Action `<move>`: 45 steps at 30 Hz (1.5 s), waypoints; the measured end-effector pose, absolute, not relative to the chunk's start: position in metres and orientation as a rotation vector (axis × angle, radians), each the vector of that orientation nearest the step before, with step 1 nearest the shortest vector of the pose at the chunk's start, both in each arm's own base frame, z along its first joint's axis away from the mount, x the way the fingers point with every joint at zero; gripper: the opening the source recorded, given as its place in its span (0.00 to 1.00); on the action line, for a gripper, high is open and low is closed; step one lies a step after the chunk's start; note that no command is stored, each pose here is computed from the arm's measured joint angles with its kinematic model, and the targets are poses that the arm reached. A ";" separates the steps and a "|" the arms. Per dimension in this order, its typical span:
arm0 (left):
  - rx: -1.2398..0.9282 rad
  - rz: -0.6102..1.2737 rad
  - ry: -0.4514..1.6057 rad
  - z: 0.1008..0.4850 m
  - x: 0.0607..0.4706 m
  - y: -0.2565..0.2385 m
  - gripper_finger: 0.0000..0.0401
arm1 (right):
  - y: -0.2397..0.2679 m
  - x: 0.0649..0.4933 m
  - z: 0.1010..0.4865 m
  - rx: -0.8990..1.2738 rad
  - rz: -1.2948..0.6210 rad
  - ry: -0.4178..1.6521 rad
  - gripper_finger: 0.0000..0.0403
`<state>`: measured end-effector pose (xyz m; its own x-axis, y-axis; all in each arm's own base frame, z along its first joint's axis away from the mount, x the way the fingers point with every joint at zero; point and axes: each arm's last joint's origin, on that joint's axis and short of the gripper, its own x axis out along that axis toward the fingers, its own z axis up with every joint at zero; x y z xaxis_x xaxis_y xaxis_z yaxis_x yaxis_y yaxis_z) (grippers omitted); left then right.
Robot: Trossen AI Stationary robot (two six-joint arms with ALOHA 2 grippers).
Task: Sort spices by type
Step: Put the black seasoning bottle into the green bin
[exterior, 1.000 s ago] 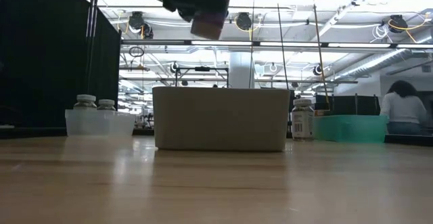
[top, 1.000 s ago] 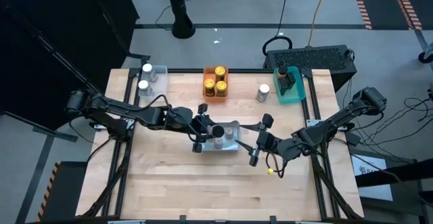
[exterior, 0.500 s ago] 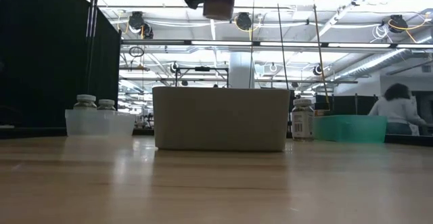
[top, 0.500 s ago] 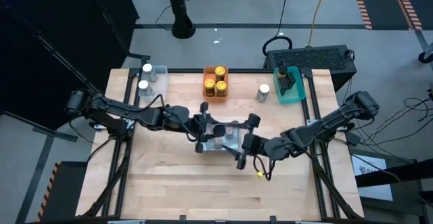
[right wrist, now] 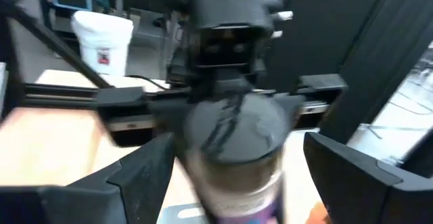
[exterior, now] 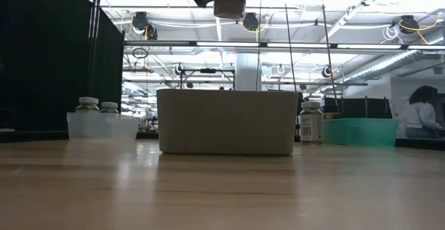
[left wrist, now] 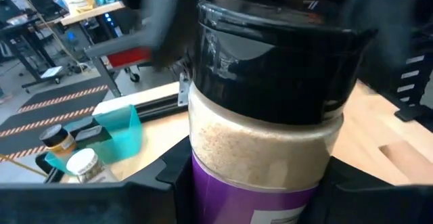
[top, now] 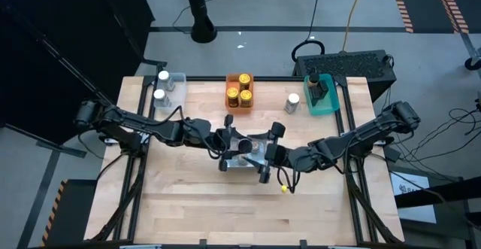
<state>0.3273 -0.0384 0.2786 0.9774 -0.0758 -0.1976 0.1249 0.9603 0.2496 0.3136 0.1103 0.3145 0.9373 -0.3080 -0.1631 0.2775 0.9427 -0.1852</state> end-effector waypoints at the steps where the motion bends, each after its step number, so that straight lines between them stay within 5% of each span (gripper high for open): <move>1: 0.264 -0.103 0.189 0.278 0.327 -0.038 0.43 | 0.107 0.315 0.315 -0.167 -0.310 0.193 0.76; 11: 0.256 -0.102 0.173 0.280 0.328 -0.038 0.43 | 0.095 0.320 0.316 -0.186 -0.278 0.188 0.68; 18: 0.246 -0.104 0.174 0.280 0.328 -0.039 0.44 | 0.096 0.320 0.315 -0.188 -0.247 0.189 0.46; 27: 0.270 -0.050 0.183 0.281 0.326 -0.038 0.68 | 0.094 0.318 0.315 -0.084 -0.290 0.195 0.44; 36: 0.385 0.285 0.336 0.294 0.300 -0.024 0.75 | 0.049 0.275 0.305 0.127 -0.717 0.421 0.44; 45: 0.358 0.339 0.278 0.322 0.273 -0.017 0.75 | -0.020 0.207 0.305 0.312 -1.306 0.433 0.44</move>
<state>0.2731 -0.0170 0.3216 0.9065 0.3693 -0.2046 -0.2724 0.8819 0.3848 0.2068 -0.0198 0.3051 0.2007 -0.8566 -0.4754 0.9709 0.2387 -0.0203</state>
